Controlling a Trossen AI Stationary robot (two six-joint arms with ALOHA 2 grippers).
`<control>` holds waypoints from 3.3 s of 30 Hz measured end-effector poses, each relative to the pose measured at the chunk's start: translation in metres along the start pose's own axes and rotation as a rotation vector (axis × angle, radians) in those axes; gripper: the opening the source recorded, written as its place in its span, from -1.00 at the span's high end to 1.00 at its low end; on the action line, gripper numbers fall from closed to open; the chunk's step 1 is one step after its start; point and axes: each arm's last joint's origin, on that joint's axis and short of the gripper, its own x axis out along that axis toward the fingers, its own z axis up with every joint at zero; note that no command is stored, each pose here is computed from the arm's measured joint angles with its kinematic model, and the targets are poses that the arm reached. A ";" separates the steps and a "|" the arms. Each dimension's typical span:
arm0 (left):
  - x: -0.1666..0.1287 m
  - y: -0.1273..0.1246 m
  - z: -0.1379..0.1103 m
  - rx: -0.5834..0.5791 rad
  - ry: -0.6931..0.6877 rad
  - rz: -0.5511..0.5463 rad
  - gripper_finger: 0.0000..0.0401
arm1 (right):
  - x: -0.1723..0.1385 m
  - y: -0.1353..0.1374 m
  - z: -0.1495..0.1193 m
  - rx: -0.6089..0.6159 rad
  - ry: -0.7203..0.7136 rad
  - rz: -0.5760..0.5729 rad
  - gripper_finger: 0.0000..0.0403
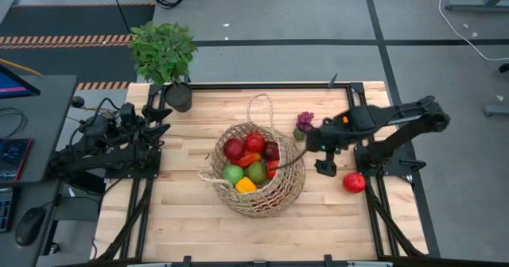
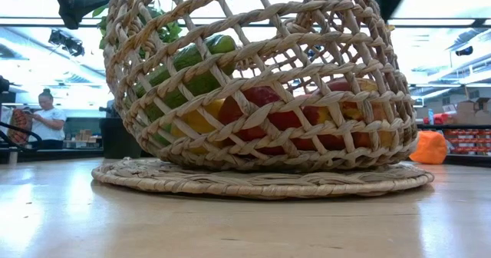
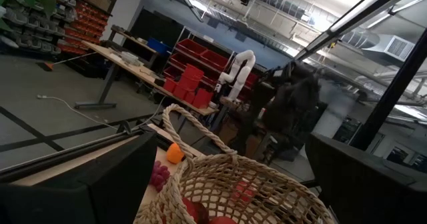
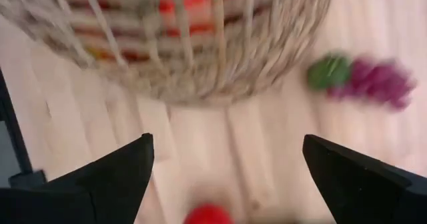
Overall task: Build produce basket
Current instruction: Put the red apple into the brown basket
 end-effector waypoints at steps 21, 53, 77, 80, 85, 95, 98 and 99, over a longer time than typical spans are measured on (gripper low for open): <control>0.000 0.000 0.000 0.000 0.000 0.000 -0.94 | 0.090 0.004 -0.105 0.008 0.362 0.064 -0.92; 0.000 0.000 0.000 0.000 0.000 0.000 -0.94 | 0.147 0.013 -0.142 -0.031 0.492 -0.011 -0.92; 0.000 0.000 0.000 0.000 0.000 0.000 -0.94 | 0.104 0.031 -0.121 0.121 0.445 0.009 -0.97; 0.000 0.000 0.000 0.000 0.000 0.000 -0.94 | 0.111 0.030 -0.126 0.175 0.446 -0.017 -0.98; 0.000 0.000 0.000 0.000 0.000 0.000 -0.94 | 0.115 0.034 -0.124 0.217 0.468 0.062 -0.98; 0.000 0.000 0.000 0.000 0.000 0.000 -0.94 | 0.093 0.037 -0.111 0.282 0.466 0.109 -0.98; 0.000 0.000 0.000 0.000 0.000 0.000 -0.94 | 0.084 0.039 -0.107 0.292 0.458 0.119 -0.98; 0.000 0.000 0.000 0.000 0.000 0.000 -0.94 | 0.081 0.040 -0.105 0.291 0.457 0.124 -0.98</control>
